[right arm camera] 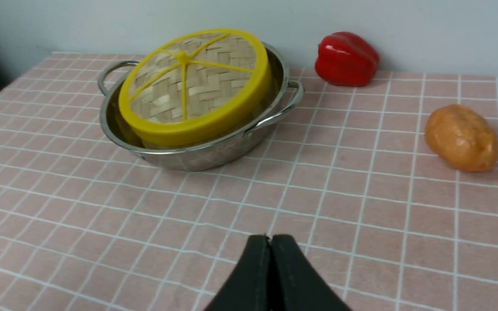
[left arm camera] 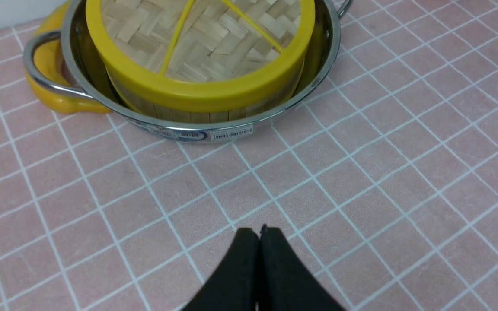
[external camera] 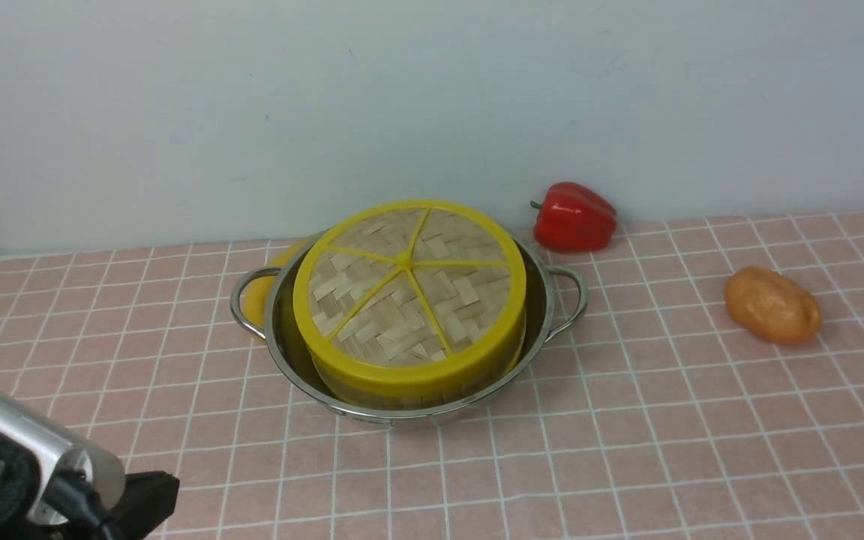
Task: Place the steamer in the pot on the pink tablecloth, and put the lid on the steamer.
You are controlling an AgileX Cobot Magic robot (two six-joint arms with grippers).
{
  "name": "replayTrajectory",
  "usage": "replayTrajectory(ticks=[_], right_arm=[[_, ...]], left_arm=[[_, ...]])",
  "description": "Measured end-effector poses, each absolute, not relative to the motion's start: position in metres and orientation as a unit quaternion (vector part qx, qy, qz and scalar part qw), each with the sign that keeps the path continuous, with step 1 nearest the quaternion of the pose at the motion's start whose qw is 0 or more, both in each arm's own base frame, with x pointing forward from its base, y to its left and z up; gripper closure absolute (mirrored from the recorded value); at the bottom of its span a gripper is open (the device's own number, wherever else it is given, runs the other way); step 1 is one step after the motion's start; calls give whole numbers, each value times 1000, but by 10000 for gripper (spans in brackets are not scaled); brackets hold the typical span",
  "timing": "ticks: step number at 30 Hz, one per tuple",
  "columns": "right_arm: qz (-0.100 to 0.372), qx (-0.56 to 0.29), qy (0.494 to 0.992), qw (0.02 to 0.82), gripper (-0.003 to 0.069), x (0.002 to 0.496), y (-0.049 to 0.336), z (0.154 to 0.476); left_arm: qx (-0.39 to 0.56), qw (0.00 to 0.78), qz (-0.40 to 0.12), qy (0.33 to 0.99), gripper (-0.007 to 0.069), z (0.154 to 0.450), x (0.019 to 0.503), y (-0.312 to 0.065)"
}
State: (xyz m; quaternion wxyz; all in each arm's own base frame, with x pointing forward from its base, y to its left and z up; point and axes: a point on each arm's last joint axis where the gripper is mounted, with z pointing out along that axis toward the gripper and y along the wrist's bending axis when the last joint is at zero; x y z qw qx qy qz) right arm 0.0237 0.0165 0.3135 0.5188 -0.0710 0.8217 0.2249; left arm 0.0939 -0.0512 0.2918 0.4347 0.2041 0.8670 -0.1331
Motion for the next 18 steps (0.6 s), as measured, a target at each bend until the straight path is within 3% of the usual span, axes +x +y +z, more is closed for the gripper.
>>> replayTrajectory(ticks=[3,9,18], right_arm=[[241,-69,821,513,644,23,19,314],[261,-65,819,506,626,21,21,314],[265,-65,818,506,605,21,22,315]], left_arm=[[211,437,-125,866,624,292,94,-51],[201,487,-46,849,616,279,86,-29],[50,602,71,794,603,211,52,4]])
